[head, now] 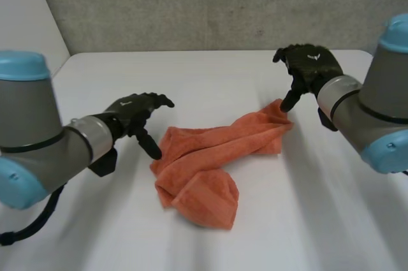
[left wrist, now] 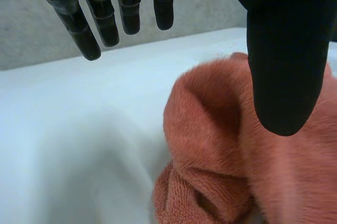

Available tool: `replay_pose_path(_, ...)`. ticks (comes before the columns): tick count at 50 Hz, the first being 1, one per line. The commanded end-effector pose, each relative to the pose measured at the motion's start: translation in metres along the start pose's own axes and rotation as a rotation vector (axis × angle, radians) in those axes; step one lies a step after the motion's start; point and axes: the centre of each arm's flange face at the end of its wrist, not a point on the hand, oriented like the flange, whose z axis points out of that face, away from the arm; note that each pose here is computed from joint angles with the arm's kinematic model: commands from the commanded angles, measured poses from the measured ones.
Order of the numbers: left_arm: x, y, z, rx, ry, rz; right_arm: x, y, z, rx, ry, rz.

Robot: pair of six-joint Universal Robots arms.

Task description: Fold the laundry

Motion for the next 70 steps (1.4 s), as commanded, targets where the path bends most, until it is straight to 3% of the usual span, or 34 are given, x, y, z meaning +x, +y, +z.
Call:
replay_pose_path(1, -0.013, 0.002, -0.041, 0.004, -0.112, -0.028, -0.011, -0.01, -0.013, 0.015, -0.156, -0.219)
replay_pose_path(8, -0.007, 0.027, -0.065, -0.056, -0.16, -0.046, -0.02, 0.016, -0.004, -0.057, -0.262, -0.374)
replay_pose_path(15, 0.013, 0.053, -0.072, -0.132, -0.108, -0.093, -0.025, 0.05, 0.012, -0.143, -0.308, -0.344)
replay_pose_path(23, 0.011, 0.069, -0.057, -0.158, -0.13, -0.179, -0.032, 0.073, 0.015, -0.199, -0.339, -0.306)
replay_pose_path(51, 0.025, 0.086, -0.016, -0.165, -0.069, -0.179, -0.031, 0.098, 0.029, -0.212, -0.327, -0.305)
replay_pose_path(62, 0.022, 0.061, 0.011, 0.041, -0.074, -0.132, -0.024, 0.087, 0.06, -0.095, -0.252, -0.344)
replay_pose_path(65, 0.023, 0.016, 0.028, 0.196, -0.057, -0.086, -0.018, 0.076, 0.072, -0.053, -0.202, -0.361)
replay_pose_path(70, 0.019, -0.066, 0.036, 0.446, -0.078, 0.061, 0.004, -0.008, 0.095, 0.193, 0.004, -0.382)
